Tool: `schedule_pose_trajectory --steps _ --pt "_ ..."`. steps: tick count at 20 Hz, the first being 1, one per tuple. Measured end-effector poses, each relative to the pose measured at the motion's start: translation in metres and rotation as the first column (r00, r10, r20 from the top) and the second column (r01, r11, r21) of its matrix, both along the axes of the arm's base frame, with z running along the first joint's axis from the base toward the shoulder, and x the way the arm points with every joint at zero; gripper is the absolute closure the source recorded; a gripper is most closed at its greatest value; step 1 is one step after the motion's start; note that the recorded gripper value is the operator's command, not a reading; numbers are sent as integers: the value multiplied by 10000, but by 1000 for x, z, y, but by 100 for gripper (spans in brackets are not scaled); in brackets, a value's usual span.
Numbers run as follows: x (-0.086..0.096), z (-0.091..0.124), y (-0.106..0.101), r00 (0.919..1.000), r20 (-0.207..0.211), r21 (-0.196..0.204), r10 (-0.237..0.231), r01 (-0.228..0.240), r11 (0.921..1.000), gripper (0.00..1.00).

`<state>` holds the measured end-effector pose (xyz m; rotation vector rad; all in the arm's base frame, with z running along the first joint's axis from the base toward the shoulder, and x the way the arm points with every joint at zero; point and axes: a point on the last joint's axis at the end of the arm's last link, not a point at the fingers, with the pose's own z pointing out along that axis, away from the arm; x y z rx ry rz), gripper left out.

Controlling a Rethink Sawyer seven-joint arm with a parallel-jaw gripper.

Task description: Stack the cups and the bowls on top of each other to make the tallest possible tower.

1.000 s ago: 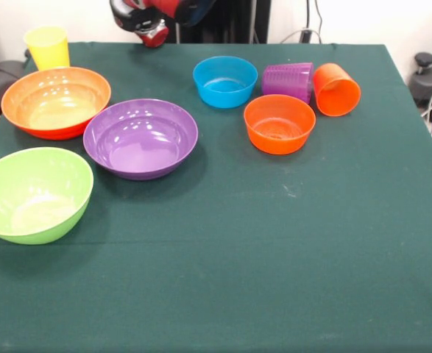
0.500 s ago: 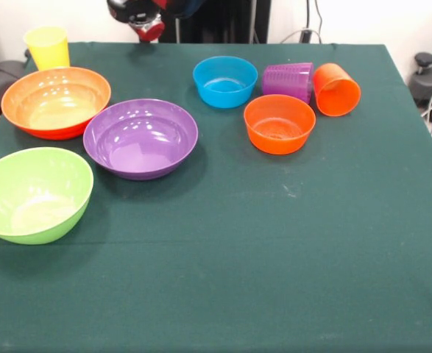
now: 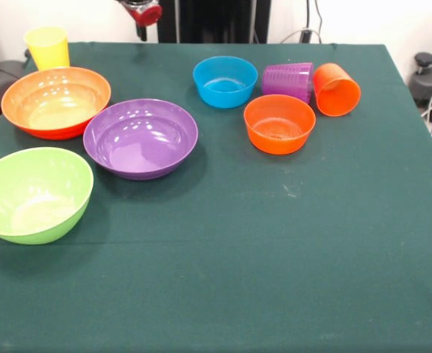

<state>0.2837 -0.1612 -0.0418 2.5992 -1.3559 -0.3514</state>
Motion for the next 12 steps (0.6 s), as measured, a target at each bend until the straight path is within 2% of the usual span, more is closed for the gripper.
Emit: schedule_pose_trajectory --steps 5,12 --pt "14 11 -3 9990 450 -106 3 2 9999 100" --pt "18 14 -6 9985 543 -177 6 4 9998 100"
